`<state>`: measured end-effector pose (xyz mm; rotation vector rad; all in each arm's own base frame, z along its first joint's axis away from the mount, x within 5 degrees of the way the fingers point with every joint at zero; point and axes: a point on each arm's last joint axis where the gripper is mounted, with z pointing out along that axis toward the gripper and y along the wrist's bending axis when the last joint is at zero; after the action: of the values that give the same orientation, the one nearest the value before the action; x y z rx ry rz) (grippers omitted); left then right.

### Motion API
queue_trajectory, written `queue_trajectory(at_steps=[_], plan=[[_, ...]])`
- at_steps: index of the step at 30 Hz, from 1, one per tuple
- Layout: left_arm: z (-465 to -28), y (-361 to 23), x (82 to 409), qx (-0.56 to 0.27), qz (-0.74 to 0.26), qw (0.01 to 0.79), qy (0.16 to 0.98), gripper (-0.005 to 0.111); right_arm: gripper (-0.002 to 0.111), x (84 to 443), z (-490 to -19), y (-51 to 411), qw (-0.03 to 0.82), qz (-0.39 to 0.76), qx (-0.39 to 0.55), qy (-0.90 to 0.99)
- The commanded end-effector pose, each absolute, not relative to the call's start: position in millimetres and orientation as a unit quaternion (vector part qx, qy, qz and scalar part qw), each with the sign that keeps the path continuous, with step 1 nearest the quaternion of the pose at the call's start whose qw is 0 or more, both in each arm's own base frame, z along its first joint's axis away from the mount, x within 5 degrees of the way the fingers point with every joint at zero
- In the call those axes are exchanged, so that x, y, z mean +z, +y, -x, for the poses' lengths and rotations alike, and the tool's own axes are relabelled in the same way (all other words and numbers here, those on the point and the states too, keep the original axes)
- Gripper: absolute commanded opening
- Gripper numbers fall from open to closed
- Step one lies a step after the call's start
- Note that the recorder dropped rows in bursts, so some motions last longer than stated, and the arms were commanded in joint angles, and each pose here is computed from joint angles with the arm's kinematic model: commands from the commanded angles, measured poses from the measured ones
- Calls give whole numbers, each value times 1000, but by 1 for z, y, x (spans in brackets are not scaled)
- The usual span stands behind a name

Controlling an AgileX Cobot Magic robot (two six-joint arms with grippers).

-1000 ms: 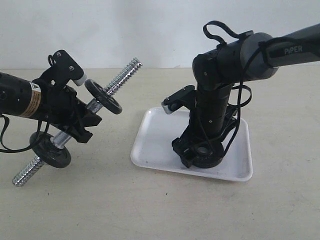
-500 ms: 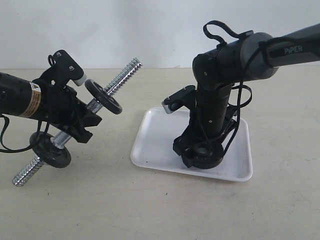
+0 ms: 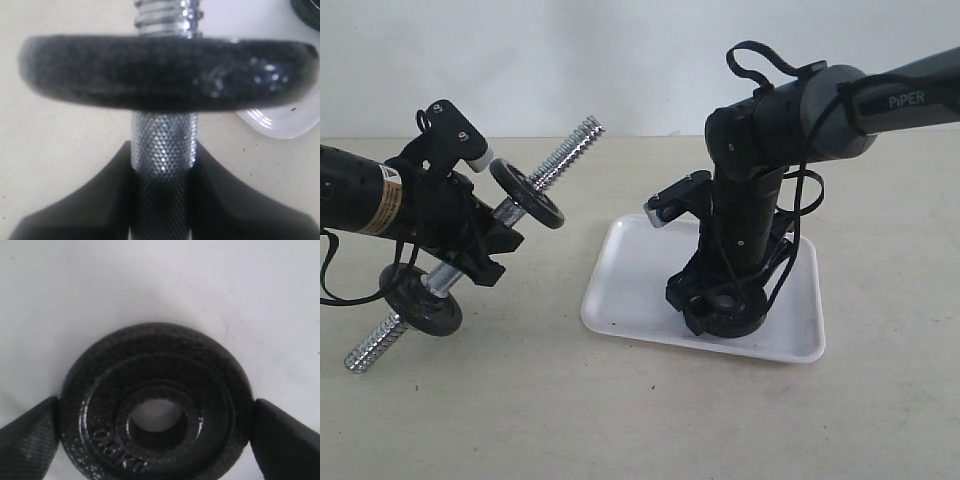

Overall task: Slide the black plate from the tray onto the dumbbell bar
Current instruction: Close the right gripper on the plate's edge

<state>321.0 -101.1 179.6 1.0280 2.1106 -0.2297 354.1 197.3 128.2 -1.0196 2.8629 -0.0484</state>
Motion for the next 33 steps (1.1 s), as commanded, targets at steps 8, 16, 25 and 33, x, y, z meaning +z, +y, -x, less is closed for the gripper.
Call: queue_trajectory(at_steps=[8,16,25,33], plan=[[-322,-105,210,-107,-391,424,810,4,0,115,-353,195,30,345,-31,937],[-322,-105,210,-107,-391,424,810,4,0,75,-350,195,-17,341,-30,939],[-323,-105,210,-103,-389,425,811,4,0,71,-354,201,13,337,-7,942],[-322,-105,210,-104,-390,424,811,4,0,108,-358,203,65,345,0,936]])
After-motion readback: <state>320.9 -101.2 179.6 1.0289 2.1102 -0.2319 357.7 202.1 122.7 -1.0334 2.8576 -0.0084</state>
